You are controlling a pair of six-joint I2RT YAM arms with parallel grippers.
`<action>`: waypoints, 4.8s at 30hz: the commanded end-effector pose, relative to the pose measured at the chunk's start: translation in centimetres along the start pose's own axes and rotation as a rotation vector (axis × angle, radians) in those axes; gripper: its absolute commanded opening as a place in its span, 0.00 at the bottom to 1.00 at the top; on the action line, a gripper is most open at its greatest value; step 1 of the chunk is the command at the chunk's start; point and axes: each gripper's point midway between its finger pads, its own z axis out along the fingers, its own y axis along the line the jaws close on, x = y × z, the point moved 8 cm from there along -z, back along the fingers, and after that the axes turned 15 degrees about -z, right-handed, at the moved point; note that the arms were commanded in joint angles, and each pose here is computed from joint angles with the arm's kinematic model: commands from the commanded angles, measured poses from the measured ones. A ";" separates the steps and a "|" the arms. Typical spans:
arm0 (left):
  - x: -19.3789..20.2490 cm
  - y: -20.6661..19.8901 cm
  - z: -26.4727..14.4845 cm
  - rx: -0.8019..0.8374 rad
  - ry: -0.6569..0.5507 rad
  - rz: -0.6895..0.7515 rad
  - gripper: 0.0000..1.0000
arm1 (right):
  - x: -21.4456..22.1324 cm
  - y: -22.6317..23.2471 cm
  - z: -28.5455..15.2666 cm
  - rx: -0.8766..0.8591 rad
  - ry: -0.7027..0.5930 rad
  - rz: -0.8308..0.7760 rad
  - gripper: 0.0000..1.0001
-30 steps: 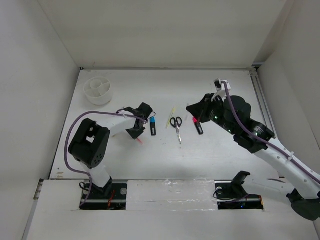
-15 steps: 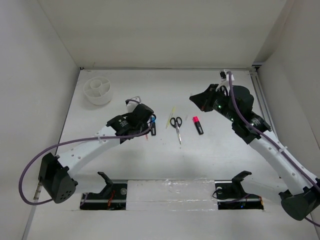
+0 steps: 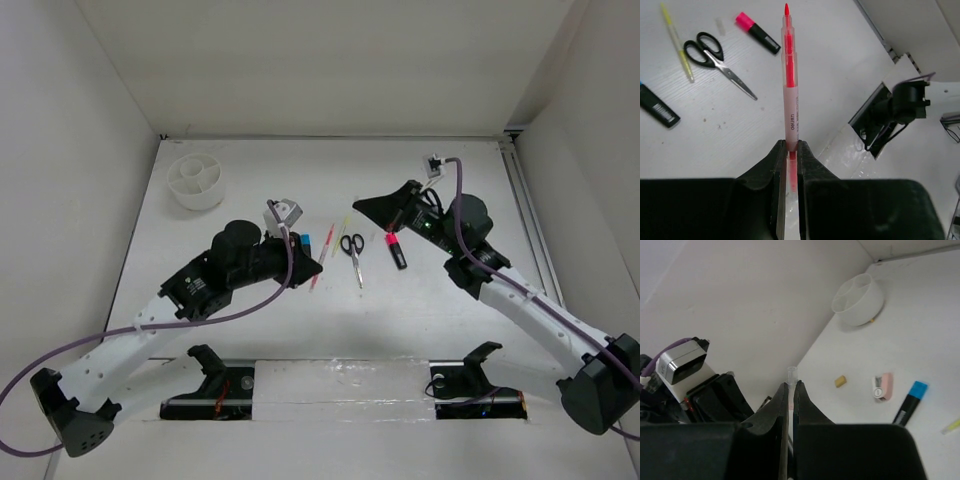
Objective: Sort the stationery into containers
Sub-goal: Close the pen cap on the pen.
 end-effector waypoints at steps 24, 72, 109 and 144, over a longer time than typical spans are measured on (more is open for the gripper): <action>0.0 -2.0 -1.1 0.197 -0.007 0.055 0.00 | 0.9 3.4 0.7 0.051 -0.299 0.266 0.00; -0.4 -1.8 -1.2 0.165 -0.038 0.052 0.00 | 1.8 5.4 1.9 -0.017 -0.262 0.316 0.00; -0.5 -1.6 -1.1 0.139 -0.049 0.039 0.00 | 2.4 5.5 2.3 -0.031 -0.237 0.308 0.00; -1.2 -1.6 -2.1 0.164 -0.091 0.038 0.00 | 4.9 6.6 2.9 -0.036 -0.158 0.274 0.00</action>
